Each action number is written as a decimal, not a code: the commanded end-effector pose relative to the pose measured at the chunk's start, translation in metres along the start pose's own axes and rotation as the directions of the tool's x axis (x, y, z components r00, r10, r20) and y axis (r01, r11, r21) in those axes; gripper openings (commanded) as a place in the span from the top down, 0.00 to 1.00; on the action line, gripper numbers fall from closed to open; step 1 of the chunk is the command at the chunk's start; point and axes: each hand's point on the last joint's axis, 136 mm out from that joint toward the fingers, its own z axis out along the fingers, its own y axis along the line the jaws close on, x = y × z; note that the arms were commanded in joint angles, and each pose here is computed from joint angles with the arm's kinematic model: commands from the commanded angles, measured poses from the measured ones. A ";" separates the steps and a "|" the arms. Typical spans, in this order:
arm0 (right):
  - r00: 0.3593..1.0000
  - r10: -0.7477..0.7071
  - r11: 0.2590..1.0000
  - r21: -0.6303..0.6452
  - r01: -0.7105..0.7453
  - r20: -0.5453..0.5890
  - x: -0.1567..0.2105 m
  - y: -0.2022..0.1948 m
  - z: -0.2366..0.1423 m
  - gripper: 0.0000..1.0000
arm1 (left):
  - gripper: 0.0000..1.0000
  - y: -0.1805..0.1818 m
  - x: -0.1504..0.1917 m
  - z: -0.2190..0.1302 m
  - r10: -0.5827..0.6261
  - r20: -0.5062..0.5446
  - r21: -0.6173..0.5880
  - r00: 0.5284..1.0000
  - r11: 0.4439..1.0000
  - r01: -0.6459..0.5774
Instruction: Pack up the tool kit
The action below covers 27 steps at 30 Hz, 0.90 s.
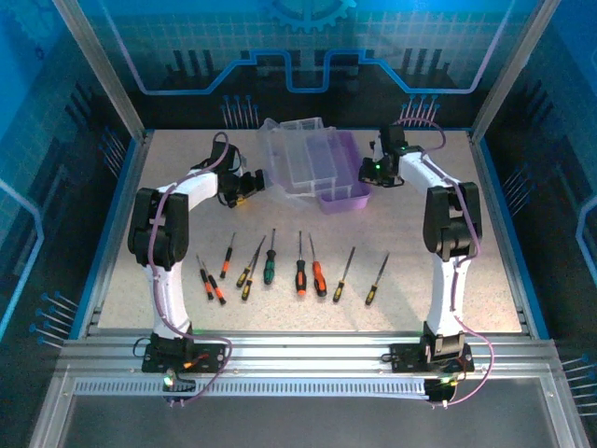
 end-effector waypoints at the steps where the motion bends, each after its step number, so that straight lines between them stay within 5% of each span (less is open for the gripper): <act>1: 0.998 0.057 0.998 0.029 -0.057 0.016 0.009 -0.005 -0.012 0.86 | 0.02 0.012 -0.006 0.001 -0.019 0.020 -0.047 1.000 0.999 0.020; 12: 0.995 0.091 0.996 0.000 -0.091 0.041 0.033 -0.006 -0.028 0.92 | 0.02 0.024 0.000 0.005 -0.066 0.023 -0.083 0.998 0.994 0.068; 27: 0.989 0.120 0.992 -0.035 -0.117 0.090 0.024 -0.005 -0.042 0.92 | 0.01 0.034 -0.008 -0.036 -0.065 0.108 -0.171 0.992 0.982 0.083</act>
